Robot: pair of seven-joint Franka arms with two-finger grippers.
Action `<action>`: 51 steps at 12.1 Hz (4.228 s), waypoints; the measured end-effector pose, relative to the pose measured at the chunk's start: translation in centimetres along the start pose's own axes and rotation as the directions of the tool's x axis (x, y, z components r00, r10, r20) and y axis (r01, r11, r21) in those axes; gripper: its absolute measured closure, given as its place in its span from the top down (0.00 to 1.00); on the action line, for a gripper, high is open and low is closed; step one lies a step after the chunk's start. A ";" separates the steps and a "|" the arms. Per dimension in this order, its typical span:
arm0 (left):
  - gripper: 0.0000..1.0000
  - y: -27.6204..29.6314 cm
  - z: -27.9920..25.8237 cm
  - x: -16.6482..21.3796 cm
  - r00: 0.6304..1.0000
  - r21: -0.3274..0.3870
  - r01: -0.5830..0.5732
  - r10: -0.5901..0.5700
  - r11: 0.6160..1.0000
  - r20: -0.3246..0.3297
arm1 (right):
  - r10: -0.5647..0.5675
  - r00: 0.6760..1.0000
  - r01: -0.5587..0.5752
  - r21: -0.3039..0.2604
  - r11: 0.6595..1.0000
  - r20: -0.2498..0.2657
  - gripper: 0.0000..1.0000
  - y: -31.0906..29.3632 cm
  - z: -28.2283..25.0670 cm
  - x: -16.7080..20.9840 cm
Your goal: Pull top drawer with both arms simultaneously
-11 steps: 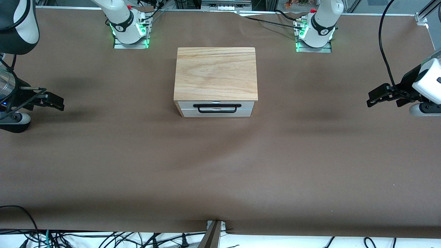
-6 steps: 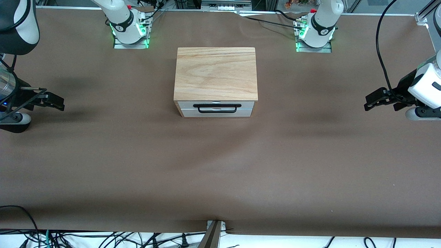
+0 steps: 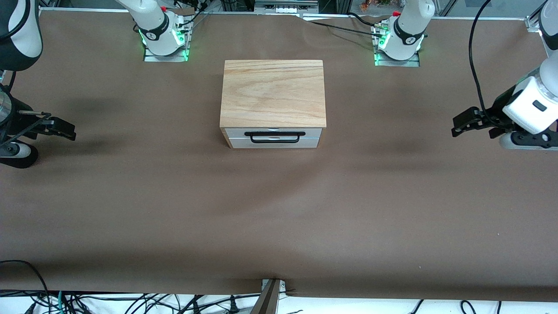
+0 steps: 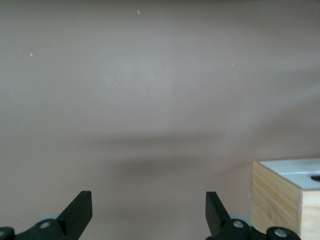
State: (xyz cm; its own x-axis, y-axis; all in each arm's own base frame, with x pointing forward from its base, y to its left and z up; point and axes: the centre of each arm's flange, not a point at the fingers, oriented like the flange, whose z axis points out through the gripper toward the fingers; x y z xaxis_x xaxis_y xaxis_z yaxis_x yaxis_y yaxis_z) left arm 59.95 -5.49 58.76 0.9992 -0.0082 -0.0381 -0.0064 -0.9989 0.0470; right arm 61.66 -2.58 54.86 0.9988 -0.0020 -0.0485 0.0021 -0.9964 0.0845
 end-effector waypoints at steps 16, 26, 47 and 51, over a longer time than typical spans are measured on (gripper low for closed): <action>1.00 -1.3 7.0 -1.2 0.993 0.011 0.021 -0.022 1.000 0.118 | 0.007 1.000 -0.007 0.002 1.000 0.005 1.00 0.4 0.1 0.0; 1.00 -0.9 13.4 -1.7 0.986 -0.232 0.118 -0.086 0.966 0.143 | 0.033 0.998 -0.048 0.278 0.959 0.057 1.00 -1.9 3.1 0.8; 0.96 18.0 43.5 -4.4 0.981 -0.966 -0.181 -0.029 0.182 -0.190 | -0.058 0.994 0.106 0.980 0.169 -0.098 1.00 -27.9 28.8 -2.2; 0.86 21.7 45.1 -6.3 0.975 -0.970 -0.219 -0.006 0.104 -0.220 | -0.067 0.988 0.147 0.985 0.089 -0.141 1.00 -31.1 31.4 -3.5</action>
State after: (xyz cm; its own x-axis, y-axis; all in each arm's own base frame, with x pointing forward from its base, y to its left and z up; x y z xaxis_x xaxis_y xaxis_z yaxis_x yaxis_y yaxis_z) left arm 51.80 -29.20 15.03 0.9832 0.0087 0.1826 -0.1818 -0.0568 0.9817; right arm 56.53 25.77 21.19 0.9932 0.0764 0.0873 0.0994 -0.1722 -0.9800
